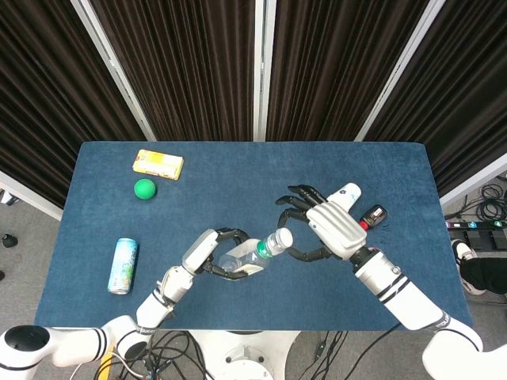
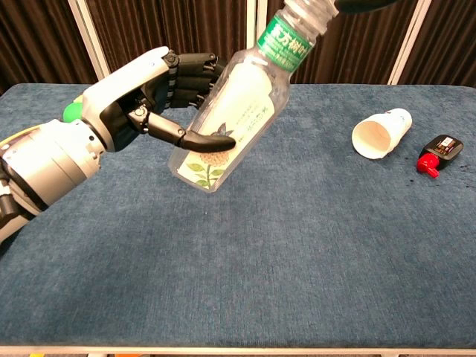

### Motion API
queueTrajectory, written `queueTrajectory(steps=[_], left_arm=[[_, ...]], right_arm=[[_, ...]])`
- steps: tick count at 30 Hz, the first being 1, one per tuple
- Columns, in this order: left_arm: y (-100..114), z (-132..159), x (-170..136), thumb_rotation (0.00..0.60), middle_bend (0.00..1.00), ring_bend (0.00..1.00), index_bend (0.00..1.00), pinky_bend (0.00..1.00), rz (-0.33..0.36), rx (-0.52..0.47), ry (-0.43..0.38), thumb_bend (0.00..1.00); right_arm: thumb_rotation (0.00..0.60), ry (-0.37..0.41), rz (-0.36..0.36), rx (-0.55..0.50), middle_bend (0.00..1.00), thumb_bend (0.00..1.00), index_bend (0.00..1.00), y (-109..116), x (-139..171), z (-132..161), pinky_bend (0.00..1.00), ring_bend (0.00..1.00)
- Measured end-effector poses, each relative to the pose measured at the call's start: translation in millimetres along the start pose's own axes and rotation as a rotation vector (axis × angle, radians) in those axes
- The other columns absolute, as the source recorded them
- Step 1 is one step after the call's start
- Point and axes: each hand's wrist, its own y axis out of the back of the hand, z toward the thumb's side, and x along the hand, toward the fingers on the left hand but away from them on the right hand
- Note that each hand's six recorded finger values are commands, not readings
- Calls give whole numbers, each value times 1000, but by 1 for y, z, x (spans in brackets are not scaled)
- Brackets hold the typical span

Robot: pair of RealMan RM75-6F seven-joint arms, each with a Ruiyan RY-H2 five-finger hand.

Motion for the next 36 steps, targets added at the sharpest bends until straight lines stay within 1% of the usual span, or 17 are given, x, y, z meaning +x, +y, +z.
queueTrajectory(steps=[5,8,10,14,19,21,24,27,30,32,34,36], left_arm=[[1,-3,-1,600,567,484,599,414,-1,13,7,236],[3,-7,-2,600,565,484,599,410,-3,44,18,238],[6,-12,-3,600,562,485,599,408,-6,89,32,241],[13,-27,-6,600,552,477,599,390,-24,221,86,241],[21,-50,-9,600,527,435,577,358,-80,434,194,239],[22,-59,-10,600,497,404,539,334,-110,517,243,233],[22,-72,-13,600,421,332,458,288,-155,614,316,205],[19,-80,-15,600,357,266,385,242,-191,684,373,182],[16,-82,-16,600,310,218,311,222,-211,722,412,162],[14,-81,-17,600,258,168,234,211,-215,728,423,126],[13,-78,-19,600,219,135,188,208,-209,727,428,105],[15,-74,-21,600,200,119,165,205,-196,714,430,98]], right_arm=[[600,-5,-14,-20,172,402,616,4,3,-3,0,0],[600,-22,-29,-23,171,402,616,10,7,-9,0,0],[600,-47,-36,-24,170,402,616,15,10,-17,0,0],[600,-123,-47,-26,167,402,616,22,18,-40,0,0],[600,-194,-33,-42,163,402,616,19,26,-64,0,0],[600,-213,-26,-43,163,402,616,17,29,-71,0,0],[600,-248,-2,-40,163,402,616,9,32,-85,0,0],[600,-286,32,-33,164,402,616,-2,34,-98,0,0],[600,-312,58,-16,163,402,616,-12,34,-109,0,0],[600,-325,74,-12,163,402,616,-20,33,-115,0,0],[600,-333,90,-8,163,402,616,-27,30,-119,0,0],[600,-337,102,3,163,402,616,-33,28,-123,0,0]])
